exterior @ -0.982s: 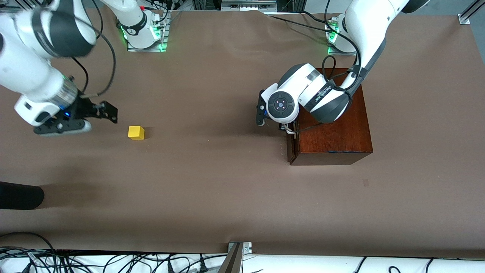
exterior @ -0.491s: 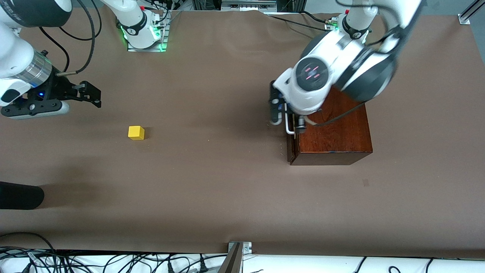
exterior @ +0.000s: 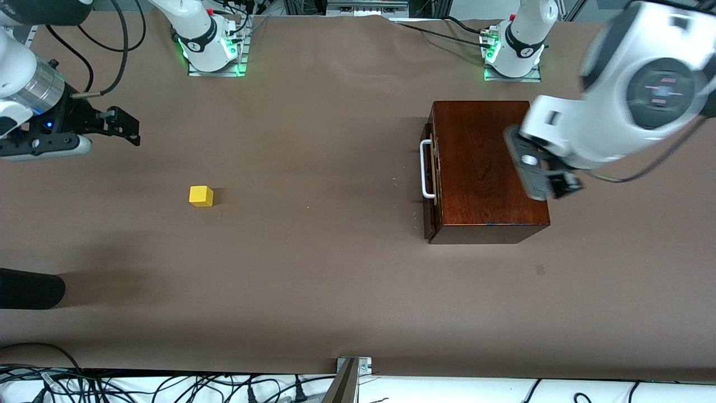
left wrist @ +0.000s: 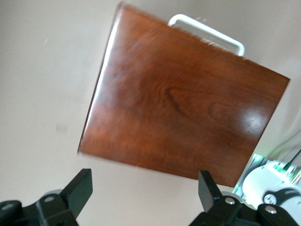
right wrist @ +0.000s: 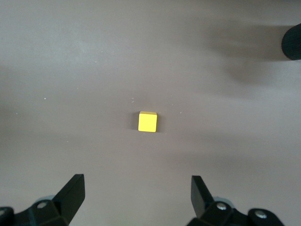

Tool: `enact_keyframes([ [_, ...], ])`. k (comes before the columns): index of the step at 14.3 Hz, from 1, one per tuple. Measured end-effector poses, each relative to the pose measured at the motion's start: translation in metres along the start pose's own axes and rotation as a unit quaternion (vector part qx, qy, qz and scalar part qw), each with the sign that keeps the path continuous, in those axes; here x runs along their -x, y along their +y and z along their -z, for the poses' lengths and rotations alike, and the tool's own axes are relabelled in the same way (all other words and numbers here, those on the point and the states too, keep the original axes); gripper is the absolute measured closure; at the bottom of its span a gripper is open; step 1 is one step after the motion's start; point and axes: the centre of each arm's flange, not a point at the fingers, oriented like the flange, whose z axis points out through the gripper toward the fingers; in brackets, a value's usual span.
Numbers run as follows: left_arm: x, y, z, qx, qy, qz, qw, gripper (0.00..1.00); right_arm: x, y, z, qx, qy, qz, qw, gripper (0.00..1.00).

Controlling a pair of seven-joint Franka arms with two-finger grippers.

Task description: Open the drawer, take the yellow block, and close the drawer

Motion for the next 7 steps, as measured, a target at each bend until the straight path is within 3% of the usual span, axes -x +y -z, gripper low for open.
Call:
enact_keyframes([
  [2, 0.034, -0.006, 0.006, 0.003, 0.03, 0.114, 0.993, 0.0, 0.001, -0.002, 0.003, 0.0, 0.006, 0.002, 1.0, 0.0],
  [3, 0.052, -0.004, 0.009, 0.003, 0.054, 0.172, 0.984, 0.0, 0.0, -0.002, 0.004, 0.0, 0.009, 0.001, 1.0, 0.0],
  [7, 0.116, 0.014, 0.023, -0.006, 0.098, 0.352, 0.931, 0.0, -0.006, 0.003, 0.007, 0.0, 0.031, -0.007, 1.0, 0.0],
])
